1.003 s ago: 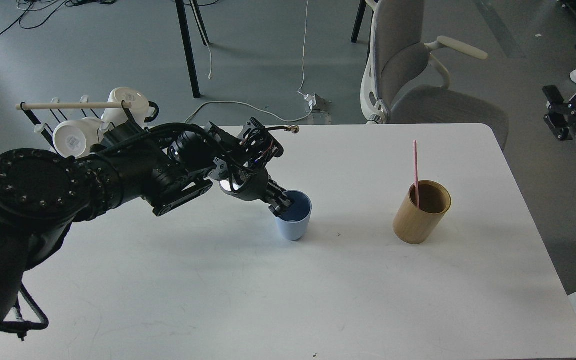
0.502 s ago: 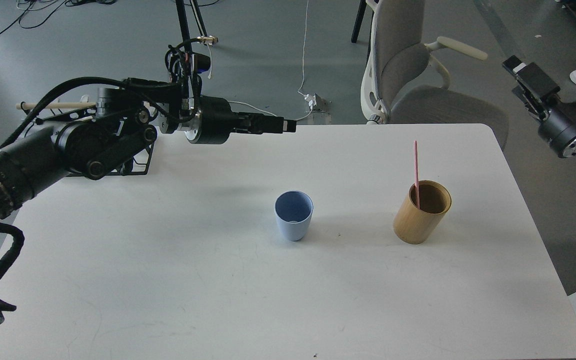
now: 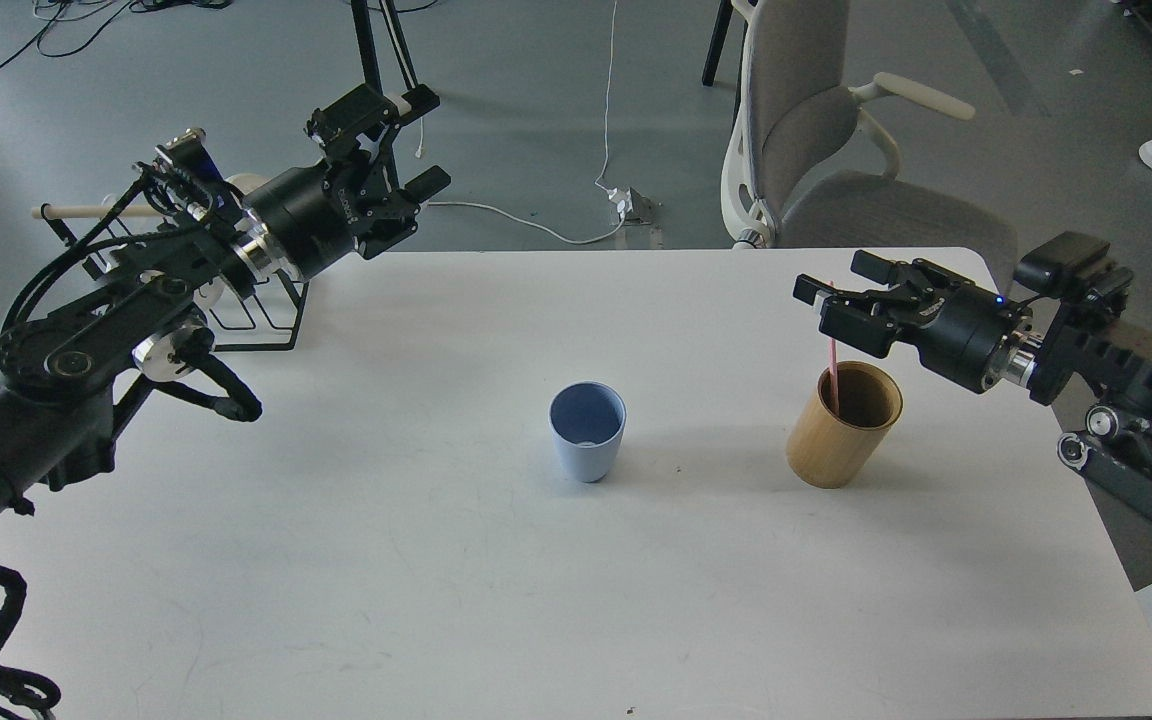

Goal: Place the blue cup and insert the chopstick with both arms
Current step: 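Pull the red stick up out of the tan cup with the right gripper, then move the stick over the blue cup and lower it inside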

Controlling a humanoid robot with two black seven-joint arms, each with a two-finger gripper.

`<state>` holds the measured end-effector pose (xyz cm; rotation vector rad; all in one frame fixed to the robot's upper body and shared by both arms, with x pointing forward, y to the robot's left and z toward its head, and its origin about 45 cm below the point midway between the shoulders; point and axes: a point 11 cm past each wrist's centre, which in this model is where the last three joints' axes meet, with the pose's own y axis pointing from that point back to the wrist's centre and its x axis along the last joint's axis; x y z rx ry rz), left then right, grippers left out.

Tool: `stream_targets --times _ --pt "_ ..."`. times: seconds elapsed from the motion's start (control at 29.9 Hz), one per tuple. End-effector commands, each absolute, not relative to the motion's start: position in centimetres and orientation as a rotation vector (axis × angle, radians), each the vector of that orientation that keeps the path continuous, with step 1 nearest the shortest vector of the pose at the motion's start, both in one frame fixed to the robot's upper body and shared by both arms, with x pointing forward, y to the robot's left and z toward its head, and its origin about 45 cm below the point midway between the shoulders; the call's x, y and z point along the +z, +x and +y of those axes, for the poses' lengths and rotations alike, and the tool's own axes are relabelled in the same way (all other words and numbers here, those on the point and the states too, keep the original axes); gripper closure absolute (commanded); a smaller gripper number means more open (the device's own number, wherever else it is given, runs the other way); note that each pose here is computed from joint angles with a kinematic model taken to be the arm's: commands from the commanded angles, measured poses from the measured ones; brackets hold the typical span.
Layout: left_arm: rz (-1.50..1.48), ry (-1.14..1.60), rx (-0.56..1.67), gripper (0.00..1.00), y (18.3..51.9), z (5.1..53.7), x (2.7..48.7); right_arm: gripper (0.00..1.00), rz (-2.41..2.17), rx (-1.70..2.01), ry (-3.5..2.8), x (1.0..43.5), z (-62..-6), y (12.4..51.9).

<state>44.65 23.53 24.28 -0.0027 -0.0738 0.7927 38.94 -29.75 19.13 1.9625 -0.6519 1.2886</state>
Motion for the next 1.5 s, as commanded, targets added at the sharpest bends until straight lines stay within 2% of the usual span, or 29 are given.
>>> stream_targets --times 0.0,0.13,0.23,0.4,0.7,0.8,0.9,1.04,1.17,1.27,1.47 --pt "-0.051 -0.014 0.785 0.02 44.2 23.0 23.6 0.15 -0.619 1.28 1.98 17.4 -28.5 38.6" --pt "-0.05 -0.013 0.79 0.02 44.2 23.2 23.6 0.5 -0.609 1.282 1.986 17.0 -28.1 38.4" --pt "-0.053 -0.016 0.797 0.02 44.3 23.5 23.8 0.59 -0.615 1.289 1.983 17.0 -28.1 38.4" --pt "-0.052 -0.015 0.797 0.02 44.3 23.5 23.7 0.83 -0.648 1.329 1.956 17.4 -28.5 38.4" --pt "-0.036 -0.027 0.807 0.02 44.3 23.6 23.5 0.98 -0.666 1.349 1.922 17.8 -29.6 38.4" --pt "-0.028 -0.024 0.815 0.02 44.1 24.0 23.2 1.0 -0.7 1.391 1.885 18.8 -30.3 38.8" --pt "-0.025 -0.023 0.815 0.02 44.0 24.0 23.0 1.0 -0.745 1.423 1.844 20.7 -31.6 39.5" --pt "-0.018 -0.022 0.819 0.02 44.0 24.0 22.8 1.0 -0.833 1.519 1.793 26.2 -32.5 41.1" --pt "-0.002 -0.007 0.839 0.02 43.8 24.7 21.8 1.0 -0.964 1.601 1.849 31.9 -30.1 42.9" --pt "0.039 0.021 0.894 0.02 43.4 26.6 19.9 1.0 -1.035 1.616 1.905 33.9 -28.4 43.8" --pt "0.106 0.106 1.036 0.02 42.5 31.6 16.1 1.0 -0.945 1.63 2.171 30.8 -17.2 43.4"
